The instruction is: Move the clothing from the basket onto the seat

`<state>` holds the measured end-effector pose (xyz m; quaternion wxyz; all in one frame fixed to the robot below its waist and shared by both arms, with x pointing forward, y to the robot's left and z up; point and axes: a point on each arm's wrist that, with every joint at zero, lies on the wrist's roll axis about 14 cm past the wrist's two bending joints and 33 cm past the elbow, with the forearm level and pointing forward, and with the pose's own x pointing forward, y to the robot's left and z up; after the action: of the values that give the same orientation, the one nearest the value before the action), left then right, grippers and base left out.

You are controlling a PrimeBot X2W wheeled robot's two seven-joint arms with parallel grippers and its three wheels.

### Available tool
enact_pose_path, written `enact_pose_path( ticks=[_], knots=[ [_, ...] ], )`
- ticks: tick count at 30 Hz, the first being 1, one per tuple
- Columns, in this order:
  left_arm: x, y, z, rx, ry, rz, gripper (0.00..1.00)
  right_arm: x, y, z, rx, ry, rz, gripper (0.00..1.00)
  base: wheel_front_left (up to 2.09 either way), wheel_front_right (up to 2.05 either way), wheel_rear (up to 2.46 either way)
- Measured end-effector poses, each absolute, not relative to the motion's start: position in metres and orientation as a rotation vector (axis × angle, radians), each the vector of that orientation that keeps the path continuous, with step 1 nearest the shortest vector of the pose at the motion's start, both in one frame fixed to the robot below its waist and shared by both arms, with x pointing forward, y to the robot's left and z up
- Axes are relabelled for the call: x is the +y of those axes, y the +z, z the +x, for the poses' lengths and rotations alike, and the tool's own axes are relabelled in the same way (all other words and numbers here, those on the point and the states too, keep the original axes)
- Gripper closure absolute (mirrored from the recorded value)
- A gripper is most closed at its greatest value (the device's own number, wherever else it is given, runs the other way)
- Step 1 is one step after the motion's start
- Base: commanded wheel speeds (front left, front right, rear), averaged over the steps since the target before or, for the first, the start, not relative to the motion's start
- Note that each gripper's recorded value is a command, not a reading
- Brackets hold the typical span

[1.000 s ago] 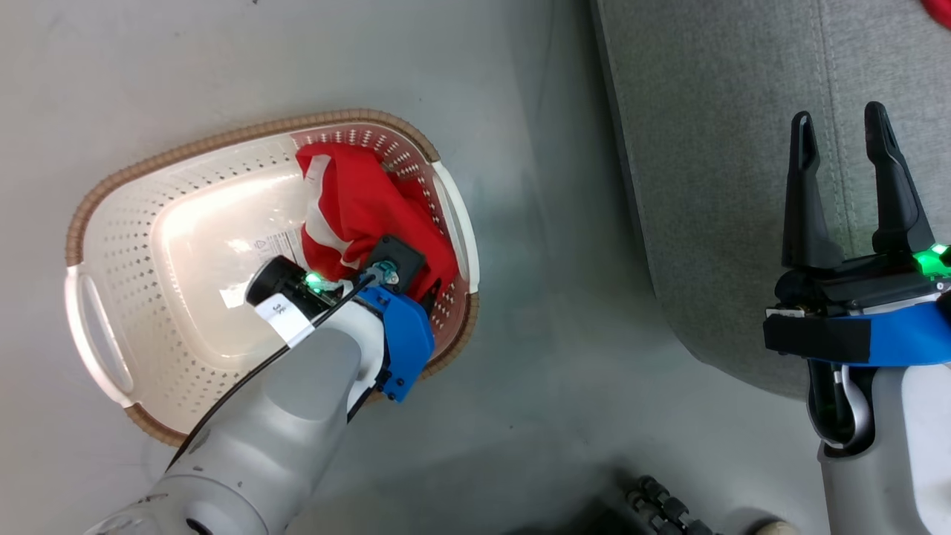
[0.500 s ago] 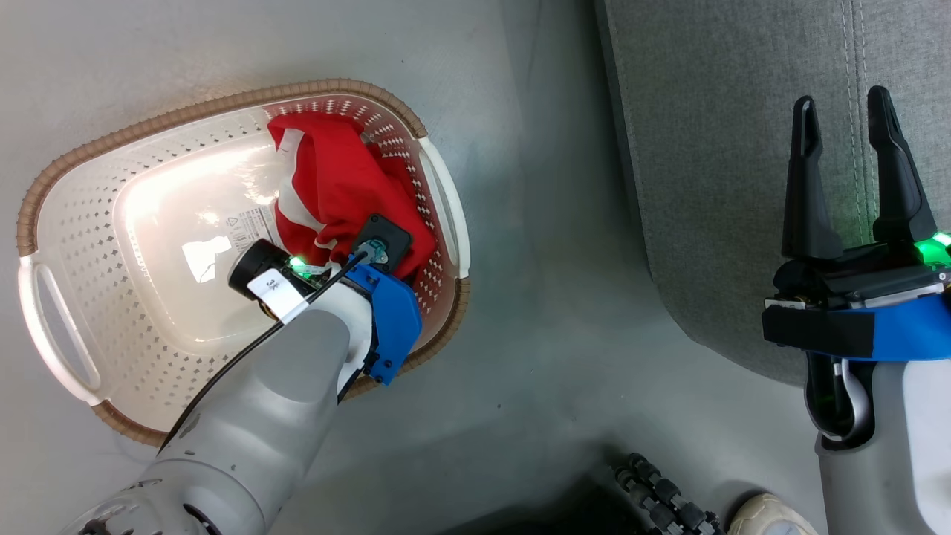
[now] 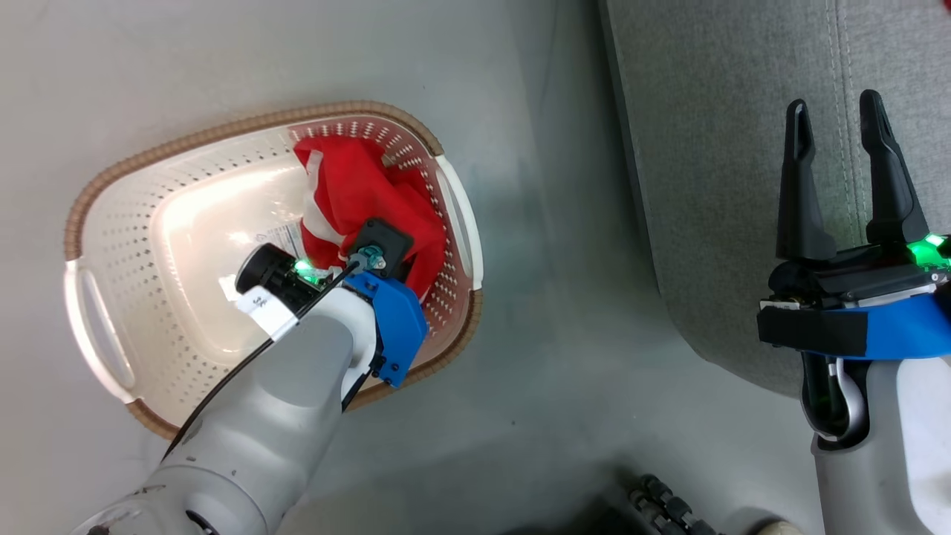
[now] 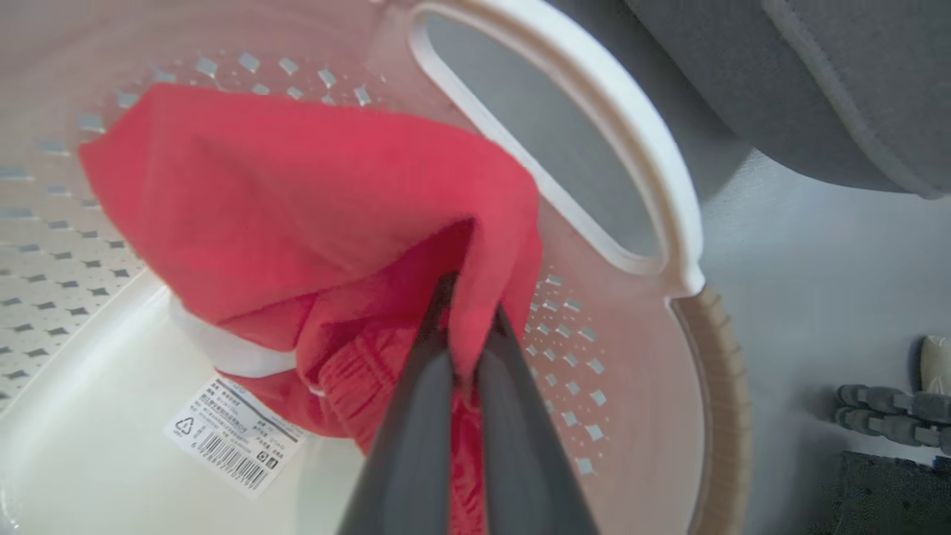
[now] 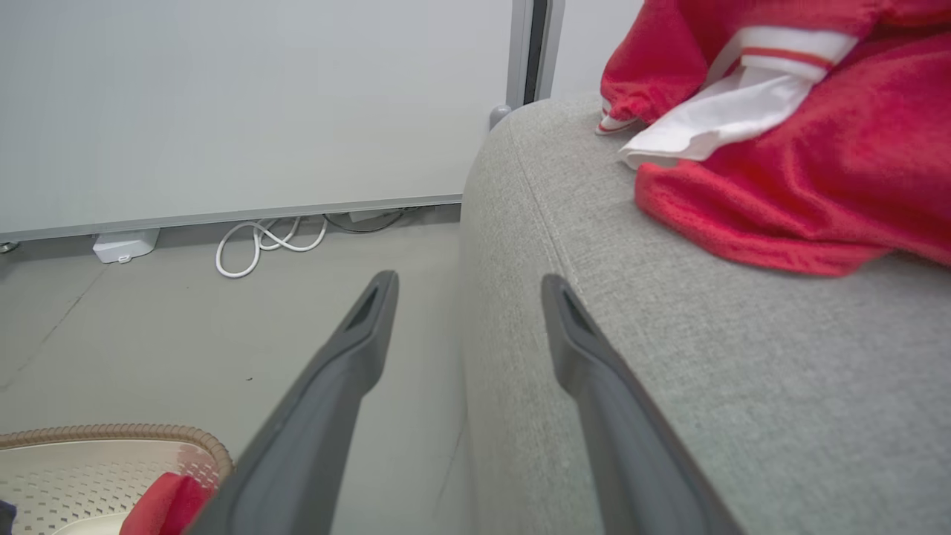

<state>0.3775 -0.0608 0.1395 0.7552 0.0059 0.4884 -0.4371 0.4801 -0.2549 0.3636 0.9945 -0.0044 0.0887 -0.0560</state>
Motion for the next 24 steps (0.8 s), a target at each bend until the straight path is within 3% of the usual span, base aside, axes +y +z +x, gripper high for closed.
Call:
enact_pose_path(
  ticks=[24],
  knots=[
    [-0.026, 0.260, 0.433, 0.746, -0.664, -0.171, 1.00, -0.229, 0.437, 0.470, 0.038, -0.040, 0.043, 0.00, 0.00, 0.00, 0.00]
  ],
)
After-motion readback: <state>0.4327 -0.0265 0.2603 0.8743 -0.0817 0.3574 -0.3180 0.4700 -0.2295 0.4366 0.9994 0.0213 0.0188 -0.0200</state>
